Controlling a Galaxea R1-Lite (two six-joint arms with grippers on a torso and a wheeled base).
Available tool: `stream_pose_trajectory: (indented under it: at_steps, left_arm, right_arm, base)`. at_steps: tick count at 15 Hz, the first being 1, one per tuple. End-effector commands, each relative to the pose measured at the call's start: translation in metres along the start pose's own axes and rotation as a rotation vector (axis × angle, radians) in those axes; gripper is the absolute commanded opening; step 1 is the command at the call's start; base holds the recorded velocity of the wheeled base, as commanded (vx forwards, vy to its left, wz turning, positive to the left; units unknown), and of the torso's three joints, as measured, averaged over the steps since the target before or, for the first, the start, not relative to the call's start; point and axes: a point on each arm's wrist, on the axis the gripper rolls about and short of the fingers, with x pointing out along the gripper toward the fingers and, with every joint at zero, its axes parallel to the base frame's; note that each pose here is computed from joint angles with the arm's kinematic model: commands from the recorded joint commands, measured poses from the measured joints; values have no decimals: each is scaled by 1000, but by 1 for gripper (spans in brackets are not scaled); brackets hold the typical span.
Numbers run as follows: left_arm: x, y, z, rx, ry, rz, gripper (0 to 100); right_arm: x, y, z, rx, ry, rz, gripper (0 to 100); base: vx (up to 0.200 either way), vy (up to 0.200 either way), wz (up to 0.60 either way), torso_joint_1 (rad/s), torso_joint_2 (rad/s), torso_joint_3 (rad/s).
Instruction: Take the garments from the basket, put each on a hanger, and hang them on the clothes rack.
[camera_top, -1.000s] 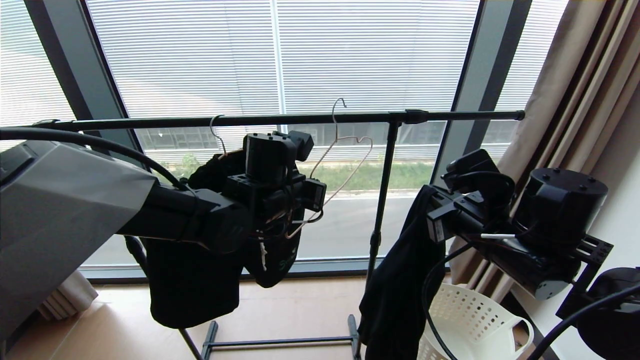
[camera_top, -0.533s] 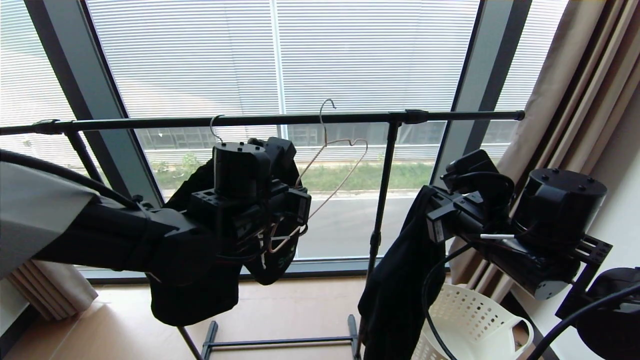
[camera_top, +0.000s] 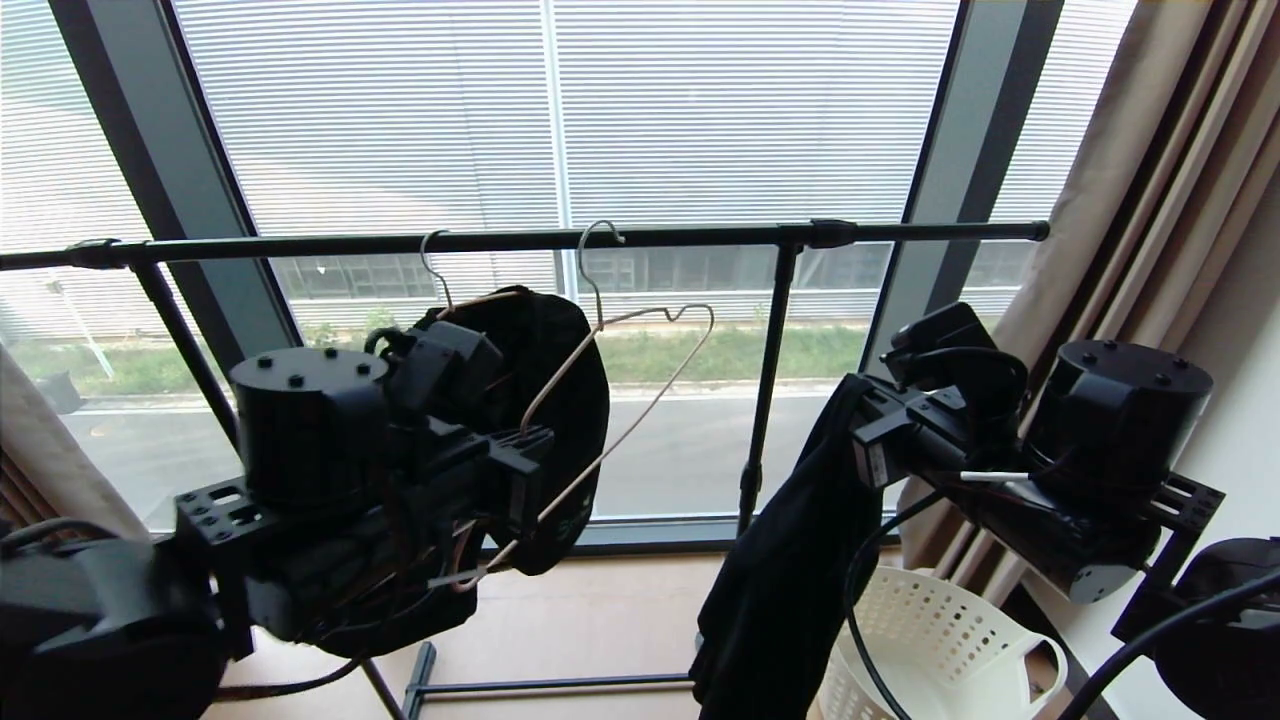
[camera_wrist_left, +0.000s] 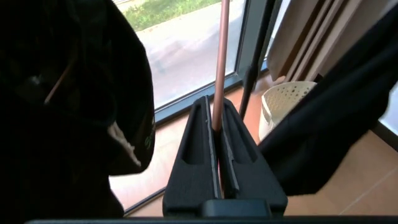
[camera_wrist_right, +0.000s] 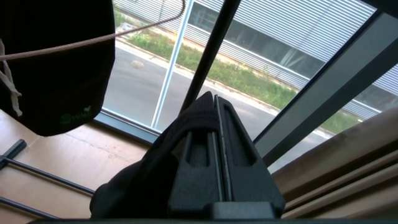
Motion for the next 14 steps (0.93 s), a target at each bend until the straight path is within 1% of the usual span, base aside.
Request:
stream_pose_trajectory:
  at_steps: [1, 2, 3, 4, 5, 6, 7, 8, 10, 11, 14]
  left_arm:
    - [-54, 1, -10, 0, -46, -16, 0]
    - [-77, -2, -22, 12, -40, -55, 0]
    - [-92, -2, -33, 19, -33, -97, 0]
    - [-99, -1, -39, 18, -29, -128, 0]
    - [-113, -1, -52, 20, -14, -200, 0]
    - [-115, -2, -56, 20, -5, -228, 0]
    - [-116, -1, -61, 22, 13, -280, 0]
    - [-116, -1, -60, 20, 11, -294, 0]
    - [-112, -3, -67, 19, 52, -346, 0]
    - [-110, -3, -69, 17, 65, -347, 0]
    - [-106, -4, -68, 12, 73, -353, 0]
  right_arm:
    - [-2, -1, 2, 0, -7, -3, 0]
    - [-3, -1, 2, -2, -7, -6, 0]
    - [-5, -2, 3, -17, -7, -13, 0]
    - [-5, -1, 3, -29, -8, -16, 0]
    - [-4, -1, 1, -58, 4, -24, 0]
    - [-3, 0, 0, -69, 6, -25, 0]
    - [-1, 1, -4, -85, 27, -43, 0]
    - [2, 1, -5, -86, 36, -70, 0]
    - [5, 1, -5, -87, 44, -99, 0]
    - [5, 1, -3, -85, 40, -101, 0]
    - [10, 2, 0, -80, 27, -105, 0]
  base:
    - [0, 0, 0, 0, 0, 0]
    - [0, 0, 0, 0, 0, 0]
    - [0, 0, 0, 0, 0, 0]
    - [0, 0, 0, 0, 0, 0]
    - [0, 0, 0, 0, 0, 0]
    - [0, 0, 0, 0, 0, 0]
    - [0, 0, 0, 0, 0, 0]
    - [0, 0, 0, 0, 0, 0]
    - [0, 0, 0, 0, 0, 0]
    - [0, 0, 0, 0, 0, 0]
    - [0, 0, 0, 0, 0, 0]
